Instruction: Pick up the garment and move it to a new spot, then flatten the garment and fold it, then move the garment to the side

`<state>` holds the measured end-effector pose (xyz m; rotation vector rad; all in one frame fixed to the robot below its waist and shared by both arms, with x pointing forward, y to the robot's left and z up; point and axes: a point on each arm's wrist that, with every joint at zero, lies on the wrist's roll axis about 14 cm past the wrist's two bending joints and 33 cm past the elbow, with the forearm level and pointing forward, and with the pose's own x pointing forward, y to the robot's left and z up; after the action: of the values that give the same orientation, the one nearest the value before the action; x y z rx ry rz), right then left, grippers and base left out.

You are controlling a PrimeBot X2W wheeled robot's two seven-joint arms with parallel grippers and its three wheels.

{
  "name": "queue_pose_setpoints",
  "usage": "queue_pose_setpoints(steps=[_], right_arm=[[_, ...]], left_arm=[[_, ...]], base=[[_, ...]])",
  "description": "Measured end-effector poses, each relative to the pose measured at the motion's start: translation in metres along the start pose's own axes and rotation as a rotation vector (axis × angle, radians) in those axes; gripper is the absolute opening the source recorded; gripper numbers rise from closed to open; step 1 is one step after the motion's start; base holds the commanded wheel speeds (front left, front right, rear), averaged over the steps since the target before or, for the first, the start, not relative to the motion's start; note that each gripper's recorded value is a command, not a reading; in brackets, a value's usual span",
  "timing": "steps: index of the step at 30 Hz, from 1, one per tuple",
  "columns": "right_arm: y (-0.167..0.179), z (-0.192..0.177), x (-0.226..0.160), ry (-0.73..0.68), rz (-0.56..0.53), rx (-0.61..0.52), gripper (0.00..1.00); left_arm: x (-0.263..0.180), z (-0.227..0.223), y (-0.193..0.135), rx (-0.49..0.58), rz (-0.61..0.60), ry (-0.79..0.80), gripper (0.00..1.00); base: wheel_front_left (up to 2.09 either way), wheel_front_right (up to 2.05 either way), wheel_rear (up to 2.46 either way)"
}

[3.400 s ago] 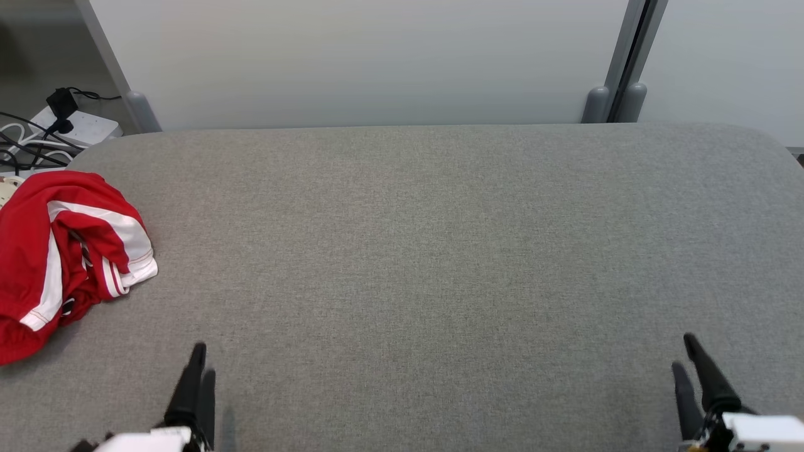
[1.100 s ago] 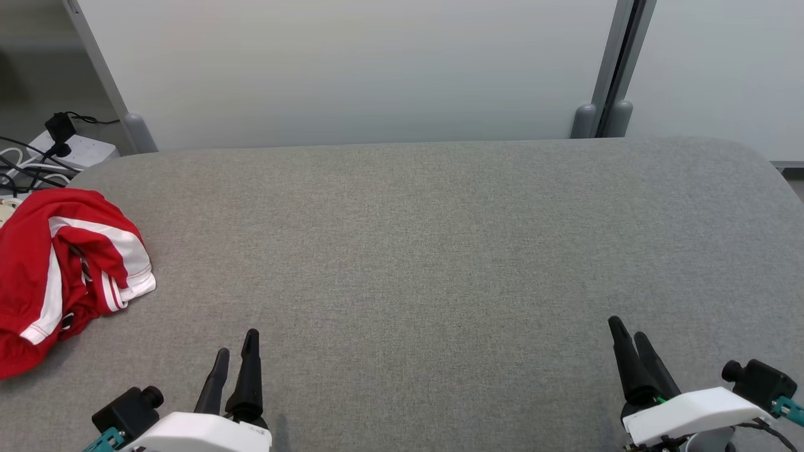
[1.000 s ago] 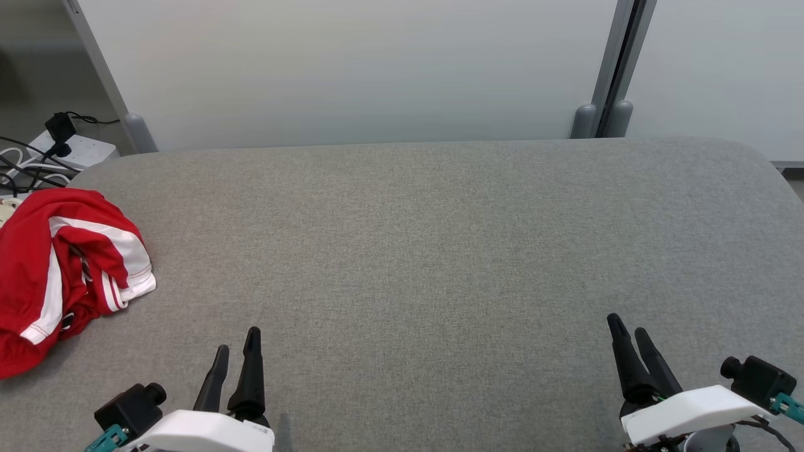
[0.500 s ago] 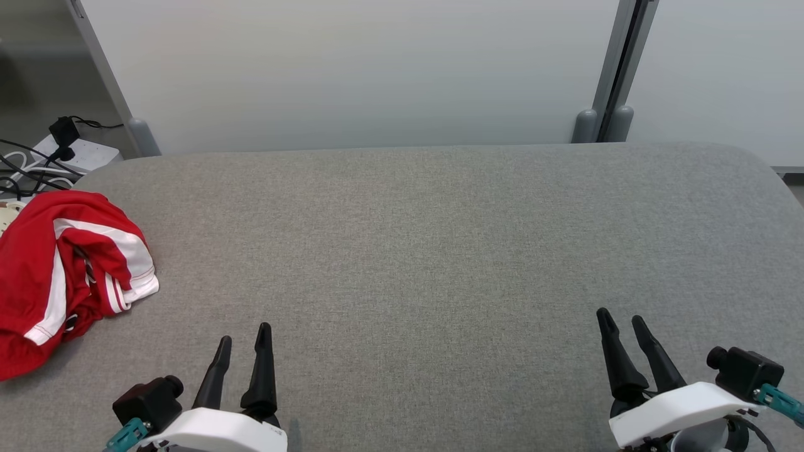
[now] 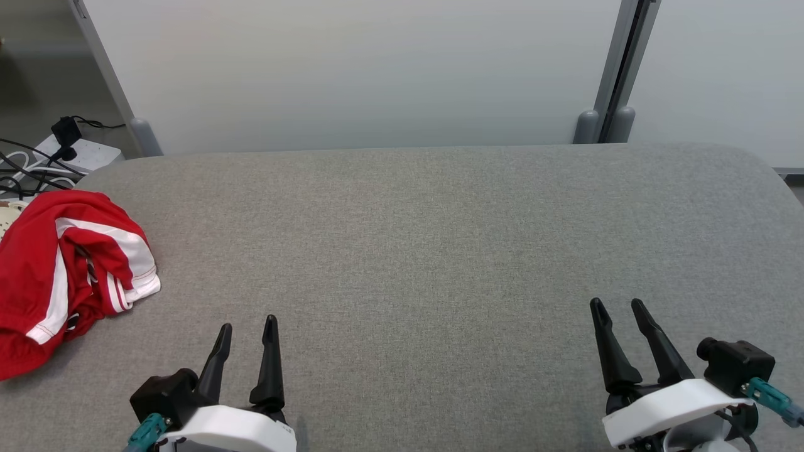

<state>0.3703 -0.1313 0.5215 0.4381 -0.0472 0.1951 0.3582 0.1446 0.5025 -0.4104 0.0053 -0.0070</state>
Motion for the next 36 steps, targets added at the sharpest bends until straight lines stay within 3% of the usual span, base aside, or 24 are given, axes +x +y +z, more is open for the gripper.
queue_pose_setpoints(steps=[25,36], right_arm=[[0.016,0.013,0.002,-0.059,0.095,-0.359,1.00],[0.016,0.012,0.002,-0.061,0.096,-0.368,1.00]], left_arm=[[-0.001,0.021,-0.023,0.287,-0.063,-0.131,1.00],[-0.001,0.016,-0.023,0.309,-0.068,-0.119,1.00]], base=[[0.00,0.00,0.00],[0.00,0.00,0.00]])
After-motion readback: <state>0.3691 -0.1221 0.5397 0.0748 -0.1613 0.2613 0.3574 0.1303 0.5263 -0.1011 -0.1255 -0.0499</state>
